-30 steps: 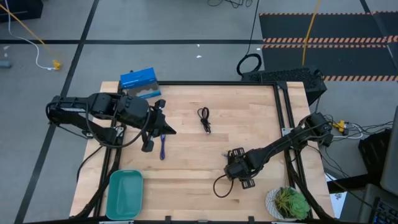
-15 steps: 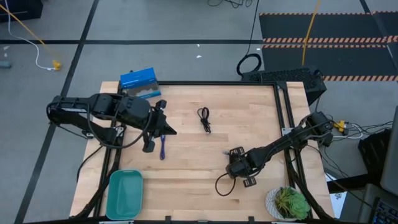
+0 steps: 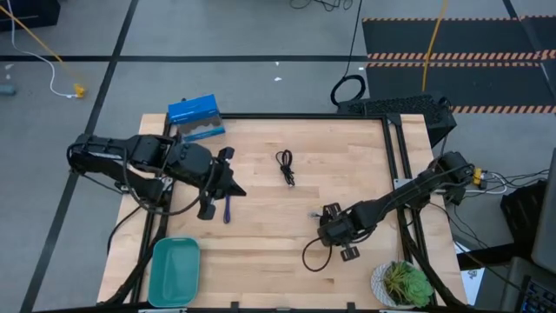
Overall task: Pick and place USB-C Cables
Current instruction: Put the upper black cable into the blue basket
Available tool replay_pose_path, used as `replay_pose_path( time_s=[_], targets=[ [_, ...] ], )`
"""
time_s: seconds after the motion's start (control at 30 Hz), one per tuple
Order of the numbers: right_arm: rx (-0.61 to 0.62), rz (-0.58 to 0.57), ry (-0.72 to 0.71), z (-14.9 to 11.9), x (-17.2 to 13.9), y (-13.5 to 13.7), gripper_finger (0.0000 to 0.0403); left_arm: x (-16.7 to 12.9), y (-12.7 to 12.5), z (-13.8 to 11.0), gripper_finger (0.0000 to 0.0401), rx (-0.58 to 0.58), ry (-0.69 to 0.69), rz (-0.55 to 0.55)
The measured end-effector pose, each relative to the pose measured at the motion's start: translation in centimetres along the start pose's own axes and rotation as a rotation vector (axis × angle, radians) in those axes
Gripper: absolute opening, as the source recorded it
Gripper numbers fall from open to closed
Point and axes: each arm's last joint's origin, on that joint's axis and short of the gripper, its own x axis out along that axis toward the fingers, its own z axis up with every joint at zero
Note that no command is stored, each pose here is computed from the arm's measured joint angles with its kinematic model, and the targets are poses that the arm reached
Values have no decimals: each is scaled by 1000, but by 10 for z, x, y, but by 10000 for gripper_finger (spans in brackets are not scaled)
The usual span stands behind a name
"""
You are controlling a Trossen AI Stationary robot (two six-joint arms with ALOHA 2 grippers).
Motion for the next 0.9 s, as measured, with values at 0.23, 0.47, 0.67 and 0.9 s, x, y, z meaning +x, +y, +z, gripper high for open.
replay_pose_path(
  time_s=[0.23,0.47,0.67,0.9],
  targets=[
    [30,19,-141,-3,-39,-4,32,9,-10,2,8,23,4,-31],
    [72,23,-208,-20,-76,-11,38,21,-17,2,8,22,35,25],
    [106,29,-288,-31,-100,-13,35,31,-23,5,8,15,24,102],
    [124,-118,-474,-30,-115,-17,35,36,-33,6,8,-8,-34,180]
  ],
)
